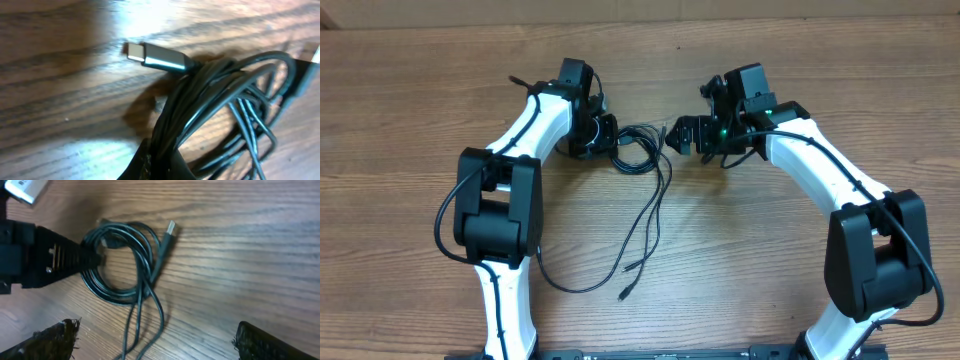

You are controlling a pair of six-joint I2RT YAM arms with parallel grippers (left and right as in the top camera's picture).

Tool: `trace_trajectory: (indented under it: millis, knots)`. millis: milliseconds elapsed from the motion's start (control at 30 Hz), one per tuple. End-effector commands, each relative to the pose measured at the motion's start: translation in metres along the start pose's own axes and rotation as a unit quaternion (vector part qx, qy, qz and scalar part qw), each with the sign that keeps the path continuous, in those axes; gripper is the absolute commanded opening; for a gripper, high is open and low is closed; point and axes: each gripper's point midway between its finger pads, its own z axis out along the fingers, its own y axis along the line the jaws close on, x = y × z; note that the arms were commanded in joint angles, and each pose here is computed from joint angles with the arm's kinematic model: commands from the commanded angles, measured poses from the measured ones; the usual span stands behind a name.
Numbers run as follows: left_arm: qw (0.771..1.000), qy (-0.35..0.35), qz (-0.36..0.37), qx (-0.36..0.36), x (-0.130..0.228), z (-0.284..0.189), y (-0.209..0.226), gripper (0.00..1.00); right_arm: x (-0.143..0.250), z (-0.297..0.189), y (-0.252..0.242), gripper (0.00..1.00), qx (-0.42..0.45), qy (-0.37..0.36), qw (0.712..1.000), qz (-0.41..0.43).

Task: Untangle cables

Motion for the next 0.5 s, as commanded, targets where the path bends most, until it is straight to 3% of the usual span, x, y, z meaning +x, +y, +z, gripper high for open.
trace_trajectory:
  millis: [0, 467]
  knots:
    - [0.997, -0.042, 0.054, 0.036, -0.009, -0.044, -0.031, 0.04, 0.004, -0.004, 0.017, 1.00, -0.038, 0.005, 0.999, -0.015]
    - [0.982, -0.146, 0.102, 0.067, -0.017, -0.134, -0.073, 0.04, 0.025, 0.016, 0.048, 1.00, -0.070, 0.017, 0.996, -0.058]
